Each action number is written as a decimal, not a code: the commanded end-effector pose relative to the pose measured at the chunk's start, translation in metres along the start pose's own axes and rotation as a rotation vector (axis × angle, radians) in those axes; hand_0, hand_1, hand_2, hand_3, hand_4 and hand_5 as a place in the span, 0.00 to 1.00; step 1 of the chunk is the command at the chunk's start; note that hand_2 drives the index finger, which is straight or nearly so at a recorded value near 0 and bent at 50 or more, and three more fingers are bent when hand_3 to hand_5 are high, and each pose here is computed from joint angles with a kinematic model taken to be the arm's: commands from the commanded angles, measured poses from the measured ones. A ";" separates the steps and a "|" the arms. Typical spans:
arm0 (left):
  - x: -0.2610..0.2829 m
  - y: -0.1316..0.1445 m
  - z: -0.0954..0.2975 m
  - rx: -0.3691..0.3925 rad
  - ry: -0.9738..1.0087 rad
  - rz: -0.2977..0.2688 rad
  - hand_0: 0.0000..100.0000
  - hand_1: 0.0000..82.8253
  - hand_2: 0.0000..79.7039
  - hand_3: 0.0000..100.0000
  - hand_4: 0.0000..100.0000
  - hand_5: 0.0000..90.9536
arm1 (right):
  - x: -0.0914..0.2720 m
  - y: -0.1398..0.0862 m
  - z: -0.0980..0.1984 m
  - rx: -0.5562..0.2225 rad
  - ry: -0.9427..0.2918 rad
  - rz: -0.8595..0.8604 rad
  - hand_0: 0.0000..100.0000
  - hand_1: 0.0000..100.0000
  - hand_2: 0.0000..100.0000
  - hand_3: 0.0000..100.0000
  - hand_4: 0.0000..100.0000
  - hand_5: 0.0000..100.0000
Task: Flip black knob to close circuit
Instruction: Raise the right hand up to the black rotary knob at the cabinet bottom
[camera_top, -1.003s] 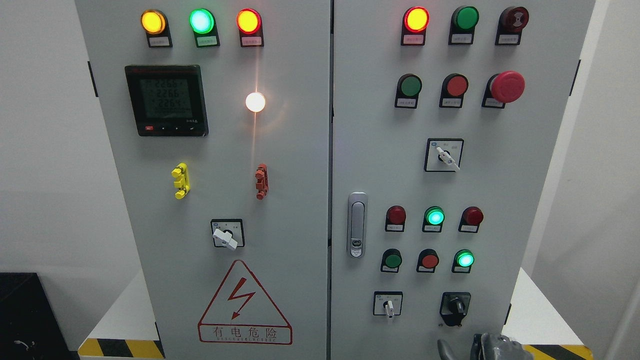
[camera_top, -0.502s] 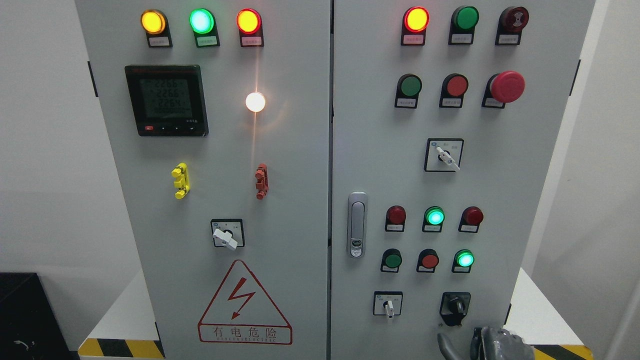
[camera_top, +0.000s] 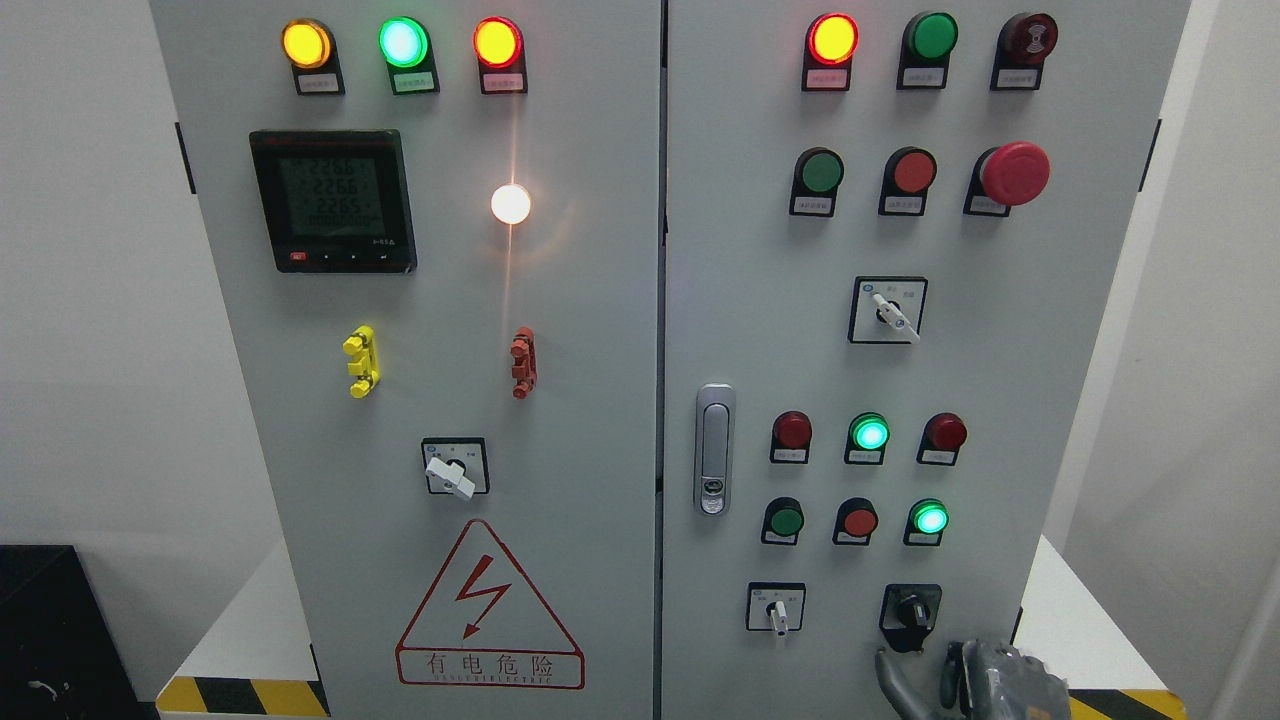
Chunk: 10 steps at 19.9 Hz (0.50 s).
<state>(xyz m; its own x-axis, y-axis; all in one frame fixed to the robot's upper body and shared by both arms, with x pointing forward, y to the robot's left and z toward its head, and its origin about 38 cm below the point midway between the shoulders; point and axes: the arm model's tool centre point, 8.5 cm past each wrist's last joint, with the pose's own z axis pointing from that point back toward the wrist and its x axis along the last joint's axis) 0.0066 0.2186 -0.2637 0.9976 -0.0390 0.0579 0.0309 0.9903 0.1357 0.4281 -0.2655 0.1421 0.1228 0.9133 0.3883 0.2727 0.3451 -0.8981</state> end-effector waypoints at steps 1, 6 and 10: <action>-0.005 -0.002 0.000 -0.004 -0.005 0.003 0.12 0.67 0.00 0.00 0.00 0.00 | 0.002 -0.007 -0.004 -0.016 -0.005 -0.001 0.00 0.00 0.86 1.00 0.99 1.00; -0.005 -0.002 0.000 -0.004 -0.005 0.003 0.12 0.67 0.00 0.00 0.00 0.00 | 0.001 -0.008 -0.005 -0.019 -0.001 -0.001 0.00 0.00 0.86 1.00 0.99 1.00; -0.005 -0.002 0.000 -0.004 -0.005 0.003 0.12 0.67 0.00 0.00 0.00 0.00 | 0.002 -0.009 -0.005 -0.024 -0.003 -0.002 0.00 0.00 0.86 1.00 0.99 1.00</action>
<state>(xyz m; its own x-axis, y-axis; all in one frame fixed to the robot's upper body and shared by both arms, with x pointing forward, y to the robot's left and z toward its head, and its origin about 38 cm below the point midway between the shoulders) 0.0066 0.2186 -0.2637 0.9976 -0.0390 0.0579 0.0309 0.9903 0.1357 0.4303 -0.2668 0.1487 0.1196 0.9135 0.3889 0.2861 0.3434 -0.8945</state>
